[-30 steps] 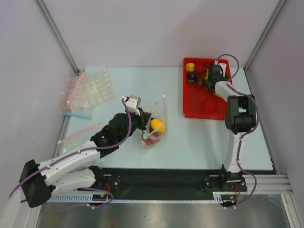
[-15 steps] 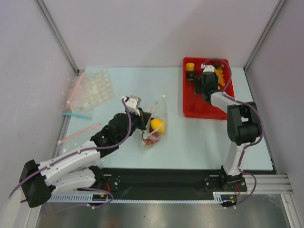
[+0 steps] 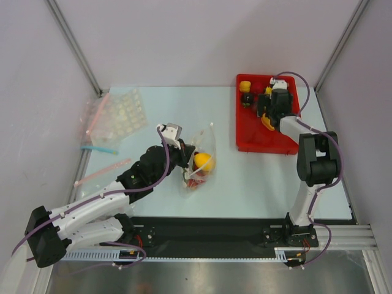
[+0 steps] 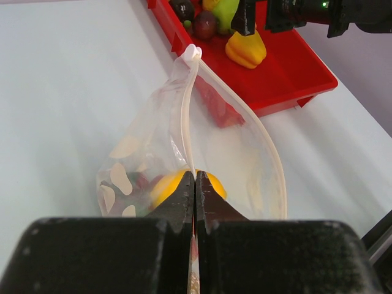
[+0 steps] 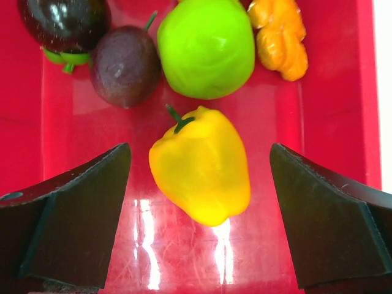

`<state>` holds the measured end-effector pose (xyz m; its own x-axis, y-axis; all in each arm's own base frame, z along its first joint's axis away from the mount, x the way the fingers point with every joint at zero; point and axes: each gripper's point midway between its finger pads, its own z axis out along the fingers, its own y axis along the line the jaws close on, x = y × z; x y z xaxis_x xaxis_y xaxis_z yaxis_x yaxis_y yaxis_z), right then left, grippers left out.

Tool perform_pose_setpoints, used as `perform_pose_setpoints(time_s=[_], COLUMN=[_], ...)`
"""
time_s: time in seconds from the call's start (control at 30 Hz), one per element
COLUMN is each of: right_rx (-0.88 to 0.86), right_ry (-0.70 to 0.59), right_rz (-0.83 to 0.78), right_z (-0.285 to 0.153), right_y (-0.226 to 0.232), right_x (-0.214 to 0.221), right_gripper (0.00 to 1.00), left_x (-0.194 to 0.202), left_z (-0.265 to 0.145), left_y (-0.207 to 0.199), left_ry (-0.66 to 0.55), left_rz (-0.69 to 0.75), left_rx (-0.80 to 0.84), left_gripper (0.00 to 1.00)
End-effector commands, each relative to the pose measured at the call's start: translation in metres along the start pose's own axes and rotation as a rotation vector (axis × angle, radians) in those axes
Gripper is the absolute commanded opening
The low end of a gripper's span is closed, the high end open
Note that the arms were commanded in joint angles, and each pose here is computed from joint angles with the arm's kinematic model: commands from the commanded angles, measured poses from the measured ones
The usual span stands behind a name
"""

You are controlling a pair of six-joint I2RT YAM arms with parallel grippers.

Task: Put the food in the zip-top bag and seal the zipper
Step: Pick up the fake vegetable from the bin.

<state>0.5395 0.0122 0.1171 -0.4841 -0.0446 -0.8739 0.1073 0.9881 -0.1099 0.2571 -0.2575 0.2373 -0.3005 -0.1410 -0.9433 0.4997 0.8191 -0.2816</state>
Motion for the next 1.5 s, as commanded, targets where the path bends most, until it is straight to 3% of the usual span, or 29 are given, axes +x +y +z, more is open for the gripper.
perform_pose_setpoints(time_s=[0.0,0.33,0.43,0.6,0.77,1.0,1.13,1.37,1.47], right_rx=[-0.038,-0.061,-0.057,-0.066,-0.072,-0.112,-0.213,-0.557,-0.711], right_ry=[0.009,0.118,0.158,0.132,0.026,-0.147,-0.267,-0.400,-0.457], right_rz=[-0.021,0.016,0.028,0.059,0.089,0.165,0.235,0.351,0.307], right_z=[0.004,0.017,0.018,0.010,-0.017,-0.086,-0.149,-0.265,-0.316], right_y=[0.005,0.003,0.003,0.006,0.011,0.039,0.060,0.113,0.142], right_x=[0.005,0.033,0.041,0.033,0.007,-0.036,-0.071,-0.077,-0.065], right_gripper=[1.00,0.98,0.92,0.61,0.53,0.47,0.46,0.45,0.45], left_x=[-0.016,-0.018,-0.018,-0.019,-0.018,-0.018,-0.018,-0.016,-0.018], left_z=[-0.001,-0.004,-0.004,-0.004,-0.004,-0.004,-0.004,-0.003,-0.004], left_y=[-0.010,-0.011,-0.011,-0.011,-0.012,-0.015,-0.015,-0.014,-0.012], left_ry=[-0.043,-0.049,-0.048,-0.050,-0.048,-0.044,-0.042,-0.036,-0.044], left_rz=[-0.032,-0.037,-0.037,-0.038,-0.039,-0.045,-0.046,-0.040,-0.036], left_rx=[0.033,0.041,0.044,0.043,0.045,0.060,0.061,0.052,0.044], left_gripper=[0.01,0.00,0.00,0.00,0.00,0.00,0.00,0.00,0.00])
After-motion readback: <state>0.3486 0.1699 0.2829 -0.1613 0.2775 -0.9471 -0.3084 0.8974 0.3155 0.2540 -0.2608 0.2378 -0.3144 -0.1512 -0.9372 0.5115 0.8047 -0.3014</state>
